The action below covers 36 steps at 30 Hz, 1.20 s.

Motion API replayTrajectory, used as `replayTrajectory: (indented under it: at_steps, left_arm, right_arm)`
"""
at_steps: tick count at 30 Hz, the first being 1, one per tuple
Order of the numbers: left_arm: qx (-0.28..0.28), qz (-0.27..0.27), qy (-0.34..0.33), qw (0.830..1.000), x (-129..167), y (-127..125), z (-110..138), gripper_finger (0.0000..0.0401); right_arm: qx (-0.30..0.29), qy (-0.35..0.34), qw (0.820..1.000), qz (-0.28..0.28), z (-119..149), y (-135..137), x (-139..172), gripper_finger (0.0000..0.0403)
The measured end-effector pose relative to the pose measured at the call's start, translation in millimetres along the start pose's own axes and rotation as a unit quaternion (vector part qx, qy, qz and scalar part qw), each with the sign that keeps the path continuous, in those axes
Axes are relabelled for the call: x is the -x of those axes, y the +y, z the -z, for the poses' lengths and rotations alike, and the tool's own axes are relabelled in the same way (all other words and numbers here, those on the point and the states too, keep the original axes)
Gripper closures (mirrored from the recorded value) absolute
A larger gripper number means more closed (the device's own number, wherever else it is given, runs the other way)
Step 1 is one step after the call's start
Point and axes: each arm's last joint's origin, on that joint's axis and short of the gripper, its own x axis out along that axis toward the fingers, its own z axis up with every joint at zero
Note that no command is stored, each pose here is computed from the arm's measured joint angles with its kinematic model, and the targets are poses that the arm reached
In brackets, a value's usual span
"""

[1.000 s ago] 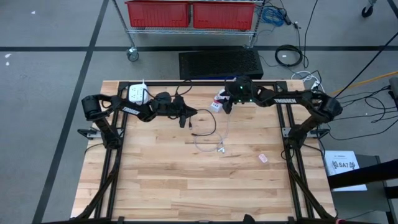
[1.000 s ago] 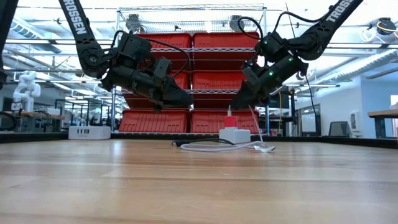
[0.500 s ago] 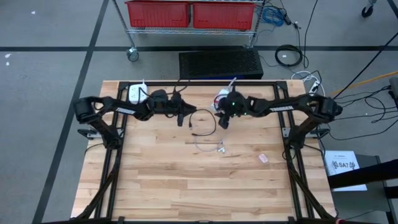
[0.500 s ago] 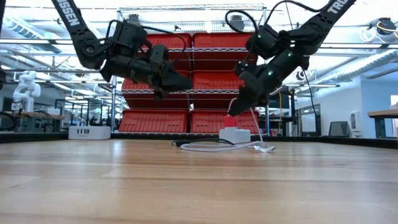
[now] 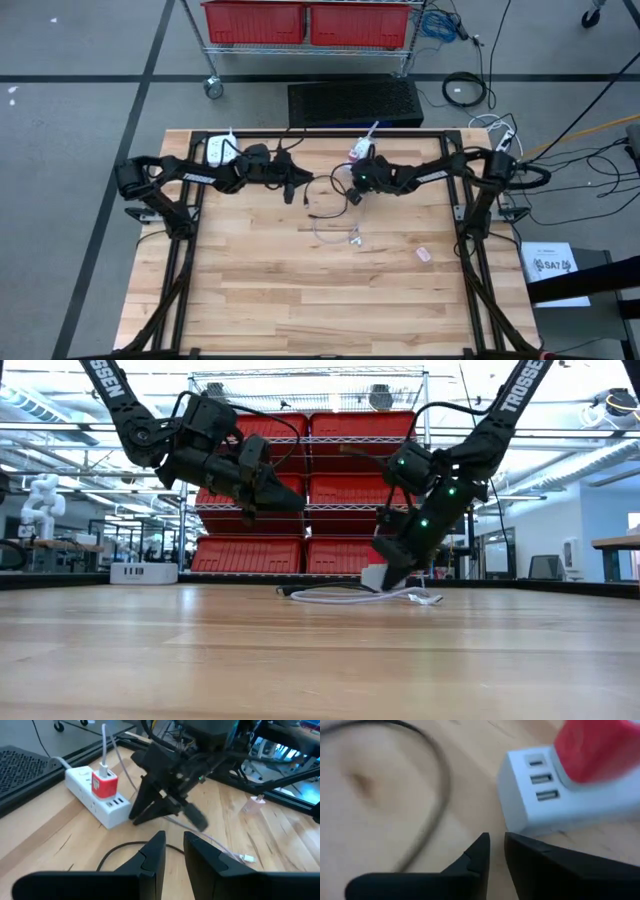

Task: Insert USB
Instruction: Adjust the right white outlet extension towards the top of the table

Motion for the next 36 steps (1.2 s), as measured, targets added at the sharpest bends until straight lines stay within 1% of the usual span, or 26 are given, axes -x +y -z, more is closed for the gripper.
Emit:
replayTrajectory:
  at_steps: [2,4,8,11,14,16,18,20,24,26,30,32,34,36]
  left_arm:
    - [0.000,0.000,-0.001,1.000,0.0,0.0,-0.2,0.0326]
    - [0.000,-0.002,-0.001,1.000,0.4,1.2,-0.4,0.0326]
    - [0.007,-0.013,0.005,1.000,2.5,6.0,0.2,0.0326]
    - [0.021,-0.036,0.021,0.999,8.6,10.1,-0.6,0.0326]
    - [0.028,-0.088,0.040,0.995,18.8,14.2,-2.9,0.0326]
    - [0.029,-0.124,0.046,0.991,26.8,16.8,-6.0,0.0326]
    - [0.024,-0.151,0.050,0.987,33.8,18.9,-9.0,0.0326]
    - [0.027,-0.175,0.057,0.982,40.5,21.5,-10.6,0.0326]
    - [0.034,-0.204,0.065,0.976,48.1,25.2,-11.6,0.0326]
    - [0.037,-0.209,0.070,0.975,48.9,26.3,-10.7,0.0326]
    - [0.041,-0.216,0.086,0.972,49.7,26.5,-7.5,0.0326]
    - [0.043,-0.226,0.092,0.969,50.3,27.1,-6.1,0.0326]
    - [0.045,-0.233,0.102,0.966,50.9,27.4,-4.0,0.0326]
    - [0.046,-0.235,0.107,0.965,51.2,27.4,-3.0,0.0326]
  right_arm:
    - [-0.012,0.020,0.999,0.022,1.8,-6.2,2.4,0.0351]
    - [-0.034,0.045,0.998,0.031,2.9,-15.0,3.3,0.0351]
    - [-0.049,0.078,0.994,0.051,10.2,-32.0,5.8,0.0351]
    - [-0.056,0.084,0.994,0.038,14.6,-42.1,12.7,0.0352]
    - [-0.045,0.082,0.995,0.016,17.3,-45.8,24.9,0.0352]
    - [-0.032,0.067,0.997,-0.037,17.2,-42.2,30.6,0.0353]
    - [-0.026,0.017,0.996,-0.084,9.4,-32.1,32.5,0.0353]
    - [-0.018,-0.028,0.995,-0.094,3.2,-22.4,31.5,0.0353]
    - [-0.018,-0.094,0.991,-0.088,-2.2,-10.4,21.0,0.0353]
    - [-0.025,-0.106,0.991,-0.078,-6.1,-8.5,14.7,0.0353]
    - [-0.033,-0.081,0.996,-0.026,-3.5,-15.2,-0.6,0.0353]
    - [-0.044,-0.065,0.997,0.008,-2.4,-19.4,-1.2,0.0353]
    - [-0.053,-0.033,0.997,0.048,2.5,-26.9,1.3,0.0353]
    - [-0.054,-0.005,0.996,0.070,5.9,-32.9,7.8,0.0354]
